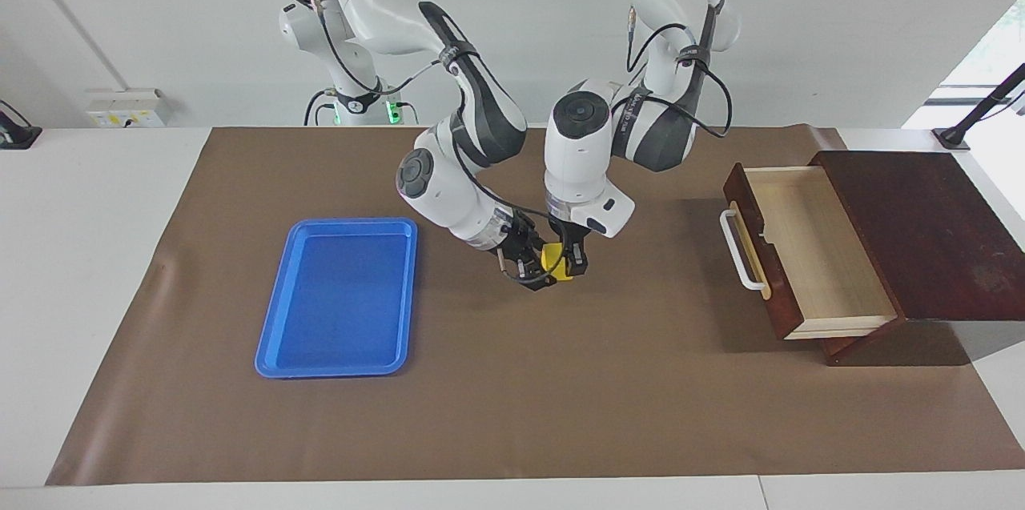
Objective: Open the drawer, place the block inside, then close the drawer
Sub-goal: 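Grasp the block with the left gripper from the right gripper, then carry the block into the drawer with the left gripper while the right gripper withdraws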
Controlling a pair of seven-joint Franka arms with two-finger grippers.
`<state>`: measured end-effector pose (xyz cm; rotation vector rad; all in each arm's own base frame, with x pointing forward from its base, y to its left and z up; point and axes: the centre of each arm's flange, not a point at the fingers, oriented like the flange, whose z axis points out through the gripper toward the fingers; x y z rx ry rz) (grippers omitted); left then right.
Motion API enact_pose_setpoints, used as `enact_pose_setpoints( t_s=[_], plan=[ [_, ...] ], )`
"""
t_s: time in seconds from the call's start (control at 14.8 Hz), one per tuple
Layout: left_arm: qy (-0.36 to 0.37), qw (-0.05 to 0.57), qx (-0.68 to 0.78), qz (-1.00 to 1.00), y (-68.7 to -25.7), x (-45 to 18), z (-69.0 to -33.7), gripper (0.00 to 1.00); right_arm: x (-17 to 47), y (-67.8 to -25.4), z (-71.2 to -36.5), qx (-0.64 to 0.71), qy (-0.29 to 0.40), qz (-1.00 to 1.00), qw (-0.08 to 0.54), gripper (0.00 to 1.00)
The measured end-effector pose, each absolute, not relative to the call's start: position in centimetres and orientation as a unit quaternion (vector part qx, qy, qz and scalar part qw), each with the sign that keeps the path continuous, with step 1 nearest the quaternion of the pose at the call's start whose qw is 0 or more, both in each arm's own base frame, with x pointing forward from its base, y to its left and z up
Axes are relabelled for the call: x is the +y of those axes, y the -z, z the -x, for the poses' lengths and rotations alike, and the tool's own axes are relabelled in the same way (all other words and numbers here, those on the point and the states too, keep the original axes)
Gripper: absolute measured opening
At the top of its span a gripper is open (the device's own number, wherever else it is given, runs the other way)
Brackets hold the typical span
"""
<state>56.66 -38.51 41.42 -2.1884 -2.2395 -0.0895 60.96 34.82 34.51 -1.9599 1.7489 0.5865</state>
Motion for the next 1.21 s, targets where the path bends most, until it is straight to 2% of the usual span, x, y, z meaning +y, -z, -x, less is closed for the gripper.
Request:
enact_pose_setpoints(
  t_s=[0.27,0.4,0.67,0.94,1.08,1.21],
  plan=[
    [0.03,0.008,-0.716,0.697,-42.6,-37.8,-56.6,0.56,31.6,-34.2,-62.4,0.65,-0.214,0.695,0.22,0.89],
    [0.03,0.018,-0.714,0.7,-44.3,-36.5,-56.5,0.56,28.8,-34.2,-63.5,0.662,-0.22,0.683,0.216,0.97],
    [0.028,0.033,-0.701,0.712,-45.9,-34.3,-56.7,0.56,23.1,-35.7,-64.4,0.669,-0.22,0.676,0.219,1.0],
    [0.017,0.028,-0.693,0.721,-46.0,-34.2,-56.8,0.56,16.7,-39.2,-63.8,0.617,-0.187,0.743,0.181,1.0],
    [0.016,0.009,-0.708,0.706,-46.7,-33.1,-57.8,0.56,14.4,-41.8,-62.8,0.582,-0.164,0.783,0.147,1.0],
    [0.013,0.015,-0.702,0.712,-46.7,-32.3,-58.1,0.56,12.4,-44.9,-61.4,0.541,-0.153,0.818,0.121,1.0]
  ],
)
